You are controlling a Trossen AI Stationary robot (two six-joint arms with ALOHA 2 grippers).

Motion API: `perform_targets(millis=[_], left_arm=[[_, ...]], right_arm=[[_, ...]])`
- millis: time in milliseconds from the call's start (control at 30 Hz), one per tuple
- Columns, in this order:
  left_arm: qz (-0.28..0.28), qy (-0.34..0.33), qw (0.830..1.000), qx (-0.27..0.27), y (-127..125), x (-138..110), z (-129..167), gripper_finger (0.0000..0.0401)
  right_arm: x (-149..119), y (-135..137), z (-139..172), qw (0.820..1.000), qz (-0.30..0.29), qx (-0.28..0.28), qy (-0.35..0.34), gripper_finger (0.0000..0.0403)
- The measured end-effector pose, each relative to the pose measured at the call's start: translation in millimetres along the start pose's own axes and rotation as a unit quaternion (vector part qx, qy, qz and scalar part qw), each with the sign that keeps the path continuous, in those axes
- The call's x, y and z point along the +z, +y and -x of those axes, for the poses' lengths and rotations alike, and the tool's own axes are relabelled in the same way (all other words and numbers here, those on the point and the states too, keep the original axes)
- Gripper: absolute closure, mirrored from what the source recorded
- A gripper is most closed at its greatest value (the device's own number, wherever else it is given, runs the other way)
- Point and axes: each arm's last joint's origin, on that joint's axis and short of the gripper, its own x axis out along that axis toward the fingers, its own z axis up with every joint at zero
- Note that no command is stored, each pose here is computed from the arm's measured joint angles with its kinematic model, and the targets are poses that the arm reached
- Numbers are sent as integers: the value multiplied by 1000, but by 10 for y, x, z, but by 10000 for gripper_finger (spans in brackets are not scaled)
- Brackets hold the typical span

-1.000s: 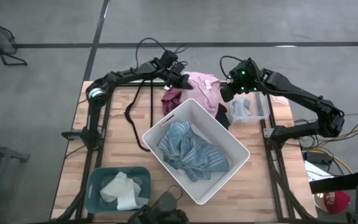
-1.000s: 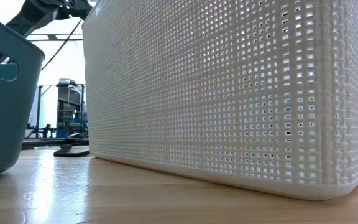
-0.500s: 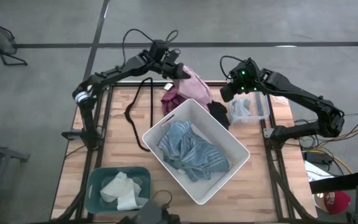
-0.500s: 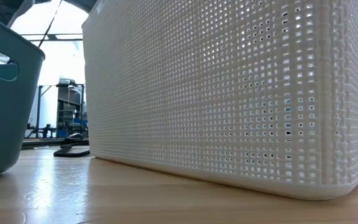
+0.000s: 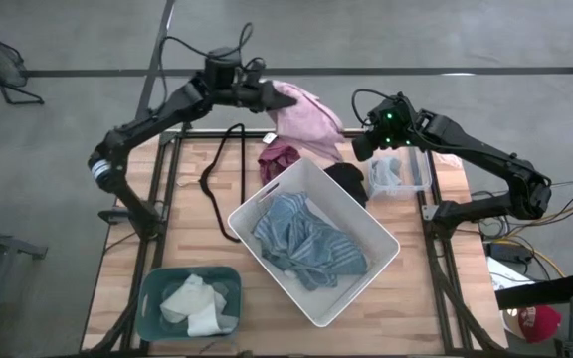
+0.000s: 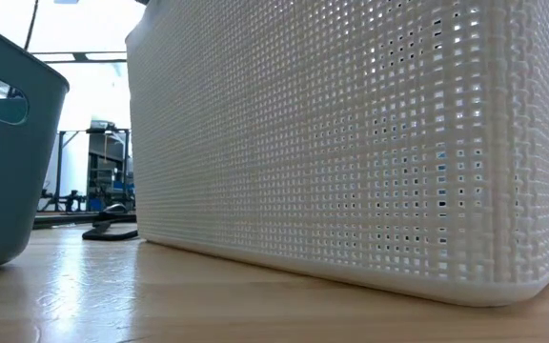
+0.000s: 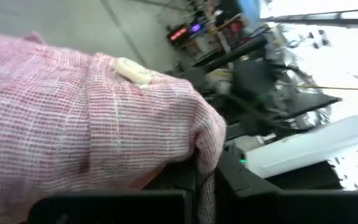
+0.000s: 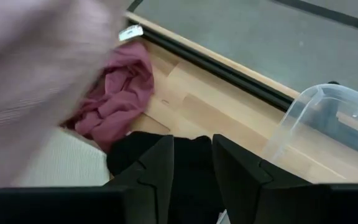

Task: Pick & Place Cloths
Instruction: Put the pink shirt into the white bin

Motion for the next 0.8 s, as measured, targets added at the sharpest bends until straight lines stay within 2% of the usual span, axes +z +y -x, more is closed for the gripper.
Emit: perform_targets(millis=[267,433,567,667,800], left_arm=[[-29,-6,997,-68,-569,-172,313,385],[-63,76,984,-145,-849,-429,334,385],[-69,137,974,-167,-1005,-684,293,385],[-67,212,958,-180,-1028,-889,208,385],[-128,287,919,-238,-1029,-1172,93,384]], right_arm=[[29,0,-5,999,-21,-12,-22,280],[11,-17,-25,998,-51,-28,-25,271],[-21,-27,-60,997,-66,-30,-21,264],[-79,-47,-122,997,-75,-33,-13,261],[-162,-75,-206,993,-110,-37,-4,259]])
